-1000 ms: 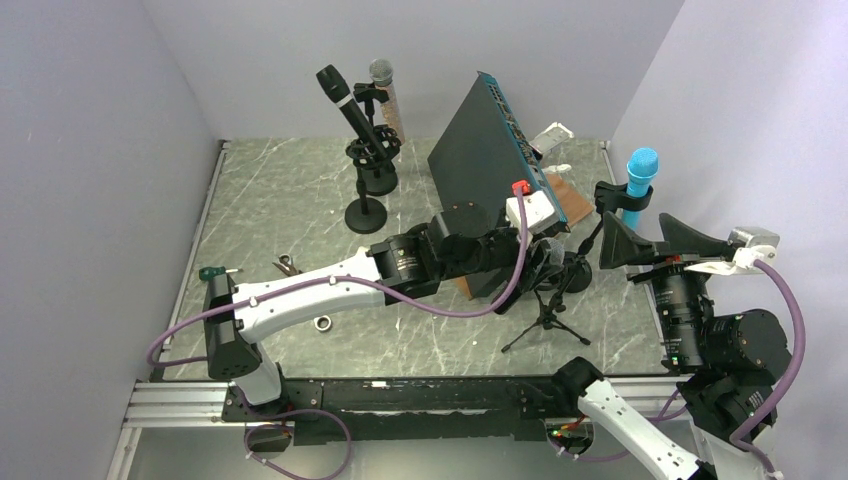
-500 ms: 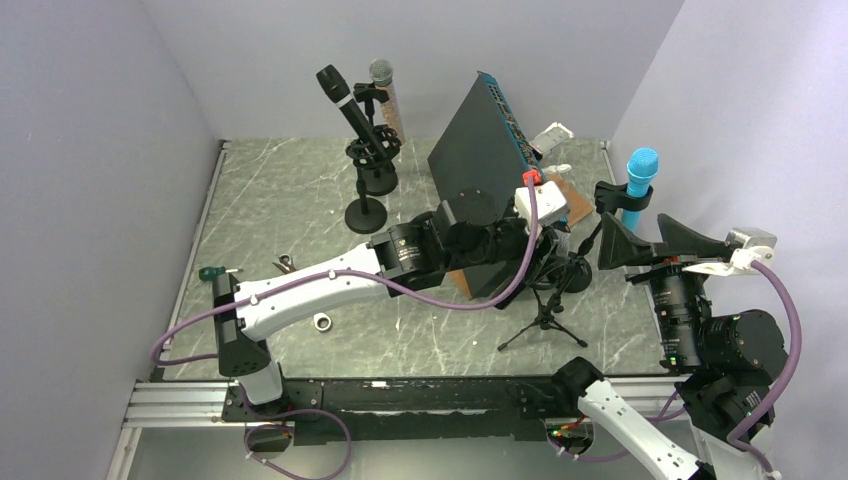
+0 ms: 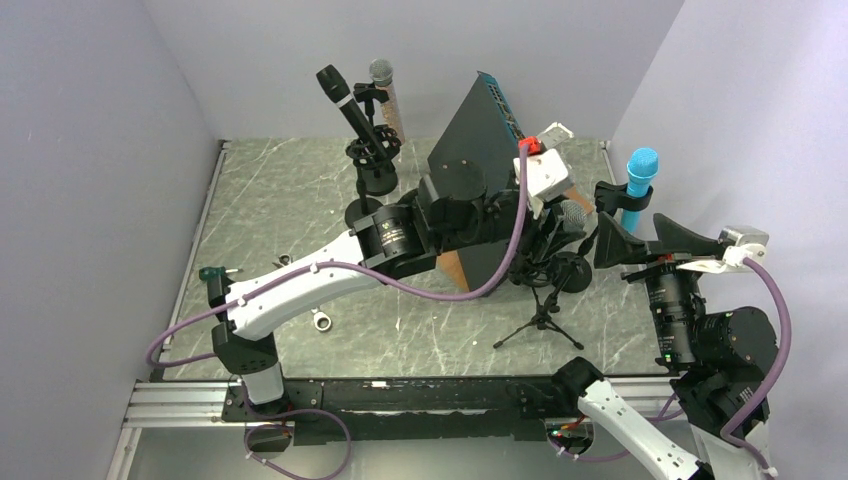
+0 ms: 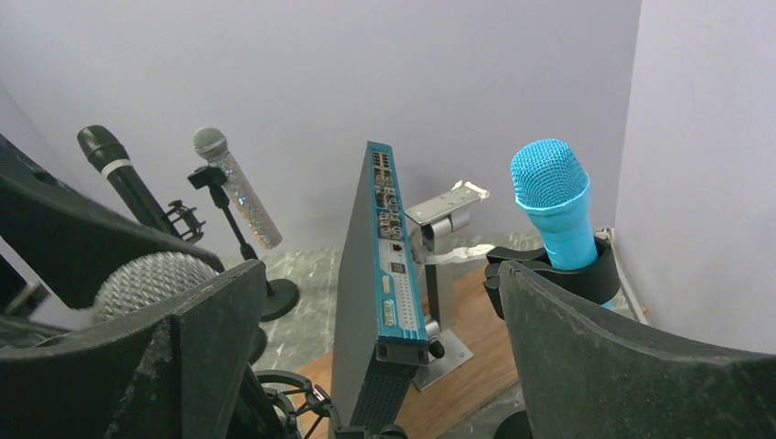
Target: Remove the microphone from the stand
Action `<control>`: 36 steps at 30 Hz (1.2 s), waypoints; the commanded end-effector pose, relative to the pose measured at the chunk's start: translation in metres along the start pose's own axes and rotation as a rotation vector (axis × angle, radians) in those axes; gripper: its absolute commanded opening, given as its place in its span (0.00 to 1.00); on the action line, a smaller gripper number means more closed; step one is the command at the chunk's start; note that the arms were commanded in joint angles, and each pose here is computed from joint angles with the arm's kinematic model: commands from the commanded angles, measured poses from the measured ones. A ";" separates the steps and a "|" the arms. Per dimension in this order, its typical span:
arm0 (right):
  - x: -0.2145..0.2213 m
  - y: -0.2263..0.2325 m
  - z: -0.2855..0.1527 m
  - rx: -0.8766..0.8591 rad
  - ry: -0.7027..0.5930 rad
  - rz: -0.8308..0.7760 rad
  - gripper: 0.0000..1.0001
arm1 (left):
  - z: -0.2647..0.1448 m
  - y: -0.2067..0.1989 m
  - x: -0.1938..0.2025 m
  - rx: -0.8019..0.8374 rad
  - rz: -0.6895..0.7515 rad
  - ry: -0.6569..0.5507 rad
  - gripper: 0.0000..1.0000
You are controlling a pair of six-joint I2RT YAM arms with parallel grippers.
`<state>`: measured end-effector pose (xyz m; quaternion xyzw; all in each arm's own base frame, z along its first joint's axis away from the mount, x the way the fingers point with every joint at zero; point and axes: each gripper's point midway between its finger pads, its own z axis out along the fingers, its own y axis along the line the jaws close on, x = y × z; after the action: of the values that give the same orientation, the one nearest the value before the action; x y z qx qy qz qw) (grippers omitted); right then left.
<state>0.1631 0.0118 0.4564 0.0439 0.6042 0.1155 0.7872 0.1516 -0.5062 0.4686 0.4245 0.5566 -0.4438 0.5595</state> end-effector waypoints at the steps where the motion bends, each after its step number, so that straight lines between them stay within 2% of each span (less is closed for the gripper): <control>1: -0.007 0.001 0.003 0.003 -0.033 0.022 1.00 | -0.014 -0.001 -0.068 -0.005 0.029 -0.149 0.00; 15: 0.000 0.005 0.008 -0.002 -0.018 0.024 1.00 | -0.074 -0.015 -0.175 0.041 0.084 -0.418 0.00; 20: 0.004 0.007 0.011 -0.002 -0.005 0.022 1.00 | -0.099 -0.016 -0.192 0.035 0.126 -0.455 0.00; 23: 0.007 0.009 0.013 -0.009 0.003 0.023 1.00 | -0.115 -0.005 -0.193 -0.027 0.136 -0.442 0.00; 26: 0.010 0.010 0.015 -0.008 0.009 0.027 1.00 | -0.134 0.010 -0.185 -0.114 0.144 -0.405 0.00; 30: 0.013 0.012 0.018 -0.008 0.011 0.028 1.00 | -0.159 0.045 -0.151 -0.272 0.113 -0.276 0.00; 36: 0.019 0.017 0.022 -0.023 0.030 0.029 1.00 | -0.209 0.113 -0.060 -0.499 -0.080 -0.042 0.00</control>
<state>0.1822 0.0259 0.4397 0.0425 0.6232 0.1165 0.7722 0.1769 -0.3085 0.5923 0.2951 0.5407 -0.3740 0.6934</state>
